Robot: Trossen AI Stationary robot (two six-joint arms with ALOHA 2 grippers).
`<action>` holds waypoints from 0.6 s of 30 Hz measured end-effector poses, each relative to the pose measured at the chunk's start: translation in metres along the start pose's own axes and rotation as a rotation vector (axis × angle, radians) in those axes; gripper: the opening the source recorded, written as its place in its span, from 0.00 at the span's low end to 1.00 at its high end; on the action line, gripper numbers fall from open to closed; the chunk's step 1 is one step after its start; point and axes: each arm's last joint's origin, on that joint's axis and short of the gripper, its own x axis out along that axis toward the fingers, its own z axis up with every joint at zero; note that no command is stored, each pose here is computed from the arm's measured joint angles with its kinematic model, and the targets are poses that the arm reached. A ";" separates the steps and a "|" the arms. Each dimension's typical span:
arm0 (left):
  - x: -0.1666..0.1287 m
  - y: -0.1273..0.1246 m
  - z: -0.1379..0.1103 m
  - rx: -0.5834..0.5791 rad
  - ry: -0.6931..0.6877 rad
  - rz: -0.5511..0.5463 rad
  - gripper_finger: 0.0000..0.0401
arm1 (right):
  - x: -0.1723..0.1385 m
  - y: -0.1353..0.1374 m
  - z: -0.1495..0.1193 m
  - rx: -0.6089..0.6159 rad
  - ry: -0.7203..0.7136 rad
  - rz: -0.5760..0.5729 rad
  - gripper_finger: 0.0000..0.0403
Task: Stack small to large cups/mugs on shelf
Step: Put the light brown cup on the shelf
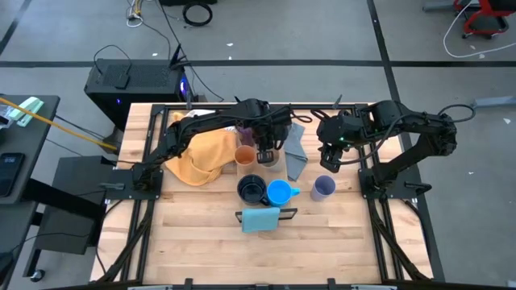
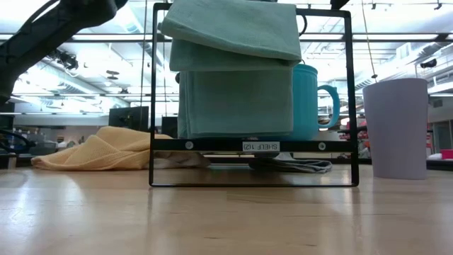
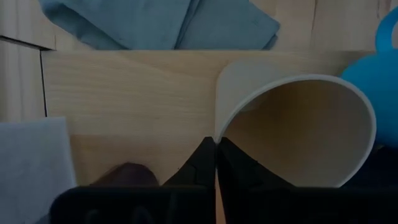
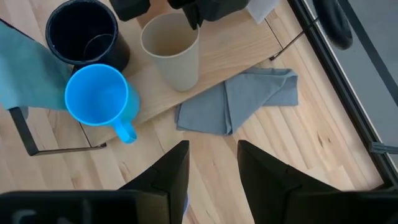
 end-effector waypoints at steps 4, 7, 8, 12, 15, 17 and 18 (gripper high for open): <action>-0.001 0.000 -0.002 0.014 0.017 -0.002 0.02 | 0.000 0.000 0.000 0.000 0.000 0.000 0.35; -0.001 0.000 -0.003 0.014 0.024 -0.003 0.03 | 0.000 0.000 0.000 0.000 0.000 0.000 0.35; -0.001 0.000 -0.003 0.013 0.024 -0.003 0.03 | 0.000 0.000 0.000 0.001 0.000 0.000 0.35; -0.001 -0.001 -0.003 0.015 0.024 -0.003 0.02 | 0.000 0.000 0.000 0.002 0.000 0.000 0.35; -0.001 -0.001 -0.003 0.013 0.023 -0.003 0.03 | 0.000 0.000 0.000 0.002 0.000 0.001 0.35; -0.001 -0.001 -0.003 0.006 0.025 0.000 0.07 | 0.000 0.000 0.000 0.002 0.000 0.001 0.35; -0.001 -0.001 -0.003 0.003 0.026 0.001 0.09 | 0.000 0.000 0.000 0.002 0.000 0.000 0.35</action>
